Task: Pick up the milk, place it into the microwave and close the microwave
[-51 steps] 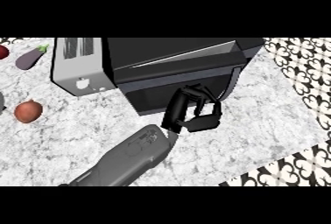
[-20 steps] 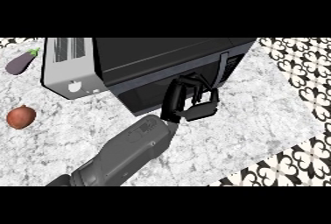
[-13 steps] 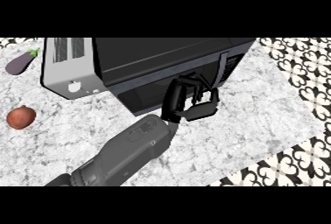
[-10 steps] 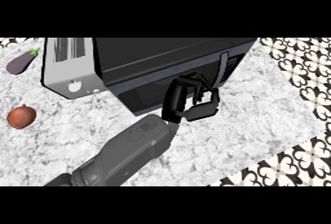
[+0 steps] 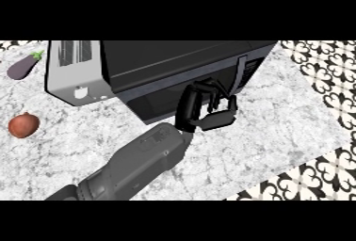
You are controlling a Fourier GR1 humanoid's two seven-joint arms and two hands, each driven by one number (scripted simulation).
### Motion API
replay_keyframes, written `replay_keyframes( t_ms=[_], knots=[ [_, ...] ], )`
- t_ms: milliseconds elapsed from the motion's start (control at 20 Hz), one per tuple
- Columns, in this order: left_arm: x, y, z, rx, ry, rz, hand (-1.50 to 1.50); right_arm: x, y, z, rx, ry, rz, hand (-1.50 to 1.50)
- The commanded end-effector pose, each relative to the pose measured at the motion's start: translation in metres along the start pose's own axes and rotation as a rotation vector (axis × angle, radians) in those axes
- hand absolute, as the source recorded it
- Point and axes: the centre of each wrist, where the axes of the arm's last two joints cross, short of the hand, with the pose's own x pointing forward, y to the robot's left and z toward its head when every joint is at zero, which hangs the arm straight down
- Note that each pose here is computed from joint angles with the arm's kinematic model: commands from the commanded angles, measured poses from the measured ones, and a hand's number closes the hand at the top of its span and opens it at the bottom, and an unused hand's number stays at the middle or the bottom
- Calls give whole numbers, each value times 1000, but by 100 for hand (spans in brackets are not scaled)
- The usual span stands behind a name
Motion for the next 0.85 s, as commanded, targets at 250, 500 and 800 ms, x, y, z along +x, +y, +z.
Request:
replay_keyframes(
  t_ms=[250, 500, 800],
  knots=[
    [5, 5, -21, 20, 6, -8, 150, -1, -16, -5, -16, -19, -35, -150],
    [6, 2, -22, 7, 2, -9, 150, -4, -21, -7, -22, -24, -62, -150],
    [5, 0, -21, -1, 3, -5, 150, 2, -32, -15, -23, -26, -45, -150]
  ],
)
